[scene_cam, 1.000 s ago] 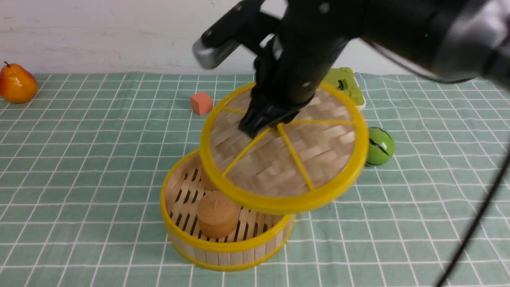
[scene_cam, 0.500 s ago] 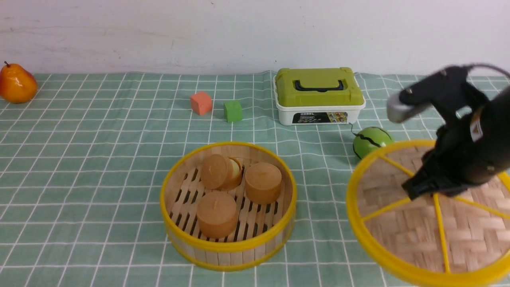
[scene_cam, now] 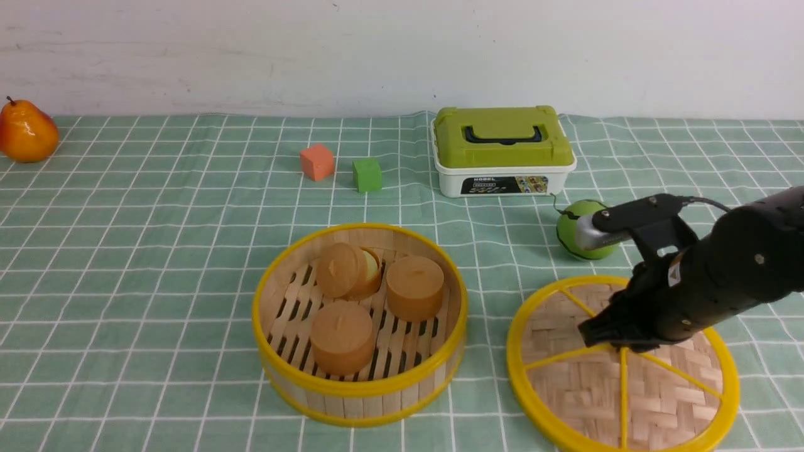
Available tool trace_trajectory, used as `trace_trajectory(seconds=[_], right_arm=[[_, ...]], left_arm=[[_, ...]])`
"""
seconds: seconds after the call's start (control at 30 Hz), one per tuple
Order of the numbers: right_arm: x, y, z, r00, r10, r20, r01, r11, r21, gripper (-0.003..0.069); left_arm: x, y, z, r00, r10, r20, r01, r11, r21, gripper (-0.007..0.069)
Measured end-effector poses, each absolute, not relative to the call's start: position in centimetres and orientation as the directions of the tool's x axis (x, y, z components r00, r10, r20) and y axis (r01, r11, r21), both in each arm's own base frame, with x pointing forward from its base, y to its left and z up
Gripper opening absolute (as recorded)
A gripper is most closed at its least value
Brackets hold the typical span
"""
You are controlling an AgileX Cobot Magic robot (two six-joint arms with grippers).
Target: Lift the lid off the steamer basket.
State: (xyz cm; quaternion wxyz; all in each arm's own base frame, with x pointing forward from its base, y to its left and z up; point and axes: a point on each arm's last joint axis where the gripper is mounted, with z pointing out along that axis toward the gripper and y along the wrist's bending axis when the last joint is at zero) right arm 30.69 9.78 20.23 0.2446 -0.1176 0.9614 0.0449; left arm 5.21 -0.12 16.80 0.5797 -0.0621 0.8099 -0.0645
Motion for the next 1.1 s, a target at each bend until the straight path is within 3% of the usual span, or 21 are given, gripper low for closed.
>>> trace_trajectory(seconds=[0.1, 0.23, 0.3, 0.37, 0.4, 0.47, 0.57, 0.73, 0.8, 1.1], right_arm=[[30.9, 9.8, 20.9, -0.846, -0.202, -0.494, -0.248, 0.968, 0.03, 0.022], [30.2, 9.6, 24.9, -0.823, -0.196, -0.533, -0.25, 0.968, 0.032, 0.0353], [29.4, 9.4, 26.7, -0.81, -0.193, -0.554, -0.254, 0.967, 0.035, 0.037], [26.9, 8.6, 30.7, -0.761, -0.186, -0.621, -0.263, 0.964, 0.034, 0.0384], [25.1, 8.0, 32.8, -0.725, -0.178, -0.665, -0.267, 0.963, 0.034, 0.0377], [23.8, 7.6, 34.2, -0.695, -0.169, -0.698, -0.27, 0.962, 0.035, 0.0365], [19.3, 6.2, 37.2, -0.598, -0.136, -0.79, -0.277, 0.96, 0.044, 0.0295], [11.5, 4.1, 37.6, -0.512, -0.065, -0.857, -0.296, 0.949, 0.104, 0.0052], [9.5, 3.6, 37.0, -0.49, -0.046, -0.871, -0.305, 0.945, 0.122, 0.0001], [5.2, 2.3, 35.4, -0.394, -0.01, -0.919, -0.32, 0.939, 0.127, -0.0019]], left_arm=[[5.2, -0.1, 16.8, -0.32, -0.175, -0.931, -0.026, 0.984, -0.177, 0.0239], [5.2, -0.1, 16.8, -0.32, -0.175, -0.931, -0.026, 0.984, -0.177, 0.0239], [5.2, -0.1, 16.8, -0.32, -0.175, -0.931, -0.026, 0.984, -0.177, 0.0239], [5.2, -0.1, 16.8, -0.32, -0.175, -0.931, -0.026, 0.984, -0.177, 0.0239], [5.2, -0.1, 16.8, -0.32, -0.175, -0.931, -0.026, 0.984, -0.177, 0.0239], [5.2, -0.1, 16.8, -0.32, -0.175, -0.931, -0.026, 0.984, -0.177, 0.0239], [5.2, -0.1, 16.8, -0.32, -0.175, -0.931, -0.026, 0.984, -0.177, 0.0239], [5.2, -0.1, 16.8, -0.32, -0.175, -0.931, -0.026, 0.984, -0.177, 0.0239], [5.2, -0.1, 16.8, -0.32, -0.175, -0.931, -0.026, 0.984, -0.177, 0.0239], [5.2, -0.1, 16.8, -0.32, -0.175, -0.931, -0.026, 0.984, -0.177, 0.0239]])
